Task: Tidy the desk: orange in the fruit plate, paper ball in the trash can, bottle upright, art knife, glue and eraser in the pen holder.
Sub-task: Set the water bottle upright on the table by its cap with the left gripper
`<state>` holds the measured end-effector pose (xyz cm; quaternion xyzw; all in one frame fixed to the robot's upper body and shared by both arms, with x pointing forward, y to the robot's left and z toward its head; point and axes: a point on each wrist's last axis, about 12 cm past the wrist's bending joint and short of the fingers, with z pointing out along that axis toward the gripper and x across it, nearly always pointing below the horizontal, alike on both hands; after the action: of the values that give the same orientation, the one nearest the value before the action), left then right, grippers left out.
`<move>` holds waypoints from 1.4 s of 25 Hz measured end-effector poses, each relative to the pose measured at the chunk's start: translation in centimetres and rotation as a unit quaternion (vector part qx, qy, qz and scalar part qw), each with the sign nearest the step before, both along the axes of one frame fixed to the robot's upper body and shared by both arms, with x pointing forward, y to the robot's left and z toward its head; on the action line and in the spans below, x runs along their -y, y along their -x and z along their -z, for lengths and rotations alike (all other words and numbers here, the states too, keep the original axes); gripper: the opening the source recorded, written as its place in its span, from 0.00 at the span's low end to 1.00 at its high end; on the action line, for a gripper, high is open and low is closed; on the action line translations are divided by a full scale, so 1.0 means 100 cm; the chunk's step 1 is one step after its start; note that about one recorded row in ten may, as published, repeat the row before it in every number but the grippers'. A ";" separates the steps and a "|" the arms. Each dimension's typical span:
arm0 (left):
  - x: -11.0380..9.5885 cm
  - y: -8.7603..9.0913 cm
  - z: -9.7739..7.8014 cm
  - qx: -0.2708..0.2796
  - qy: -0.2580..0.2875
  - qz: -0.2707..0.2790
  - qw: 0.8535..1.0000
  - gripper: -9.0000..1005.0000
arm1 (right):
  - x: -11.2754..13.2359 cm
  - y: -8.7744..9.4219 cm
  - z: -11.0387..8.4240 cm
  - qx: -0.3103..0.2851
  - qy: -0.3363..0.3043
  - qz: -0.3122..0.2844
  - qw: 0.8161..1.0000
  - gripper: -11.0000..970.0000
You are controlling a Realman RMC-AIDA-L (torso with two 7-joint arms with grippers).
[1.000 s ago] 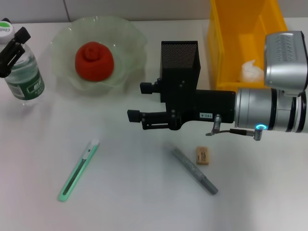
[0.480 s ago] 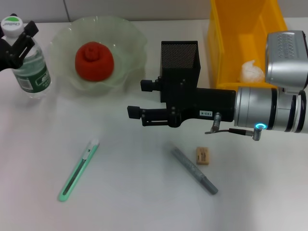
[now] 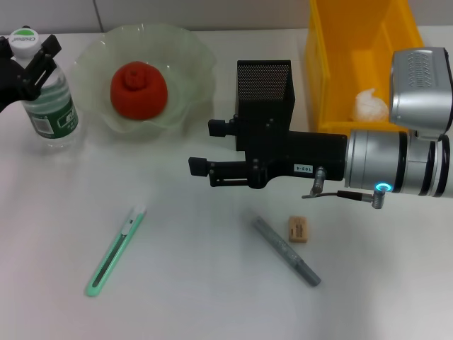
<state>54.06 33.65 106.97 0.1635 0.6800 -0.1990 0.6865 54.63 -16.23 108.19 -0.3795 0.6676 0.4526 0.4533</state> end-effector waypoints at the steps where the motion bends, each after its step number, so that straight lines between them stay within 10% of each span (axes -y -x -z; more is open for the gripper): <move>1: 0.000 0.000 0.000 0.000 0.000 0.000 1.000 0.44 | 0.000 0.000 0.000 0.000 0.000 0.000 1.000 0.88; 35: -0.014 0.010 -0.004 0.023 0.027 -0.031 0.999 0.72 | 0.001 0.002 0.002 -0.006 -0.001 -0.002 1.000 0.87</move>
<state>53.10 35.04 107.41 0.1281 0.6630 -0.1920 0.7121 54.46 -16.30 107.97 -0.3777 0.6693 0.4560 0.4488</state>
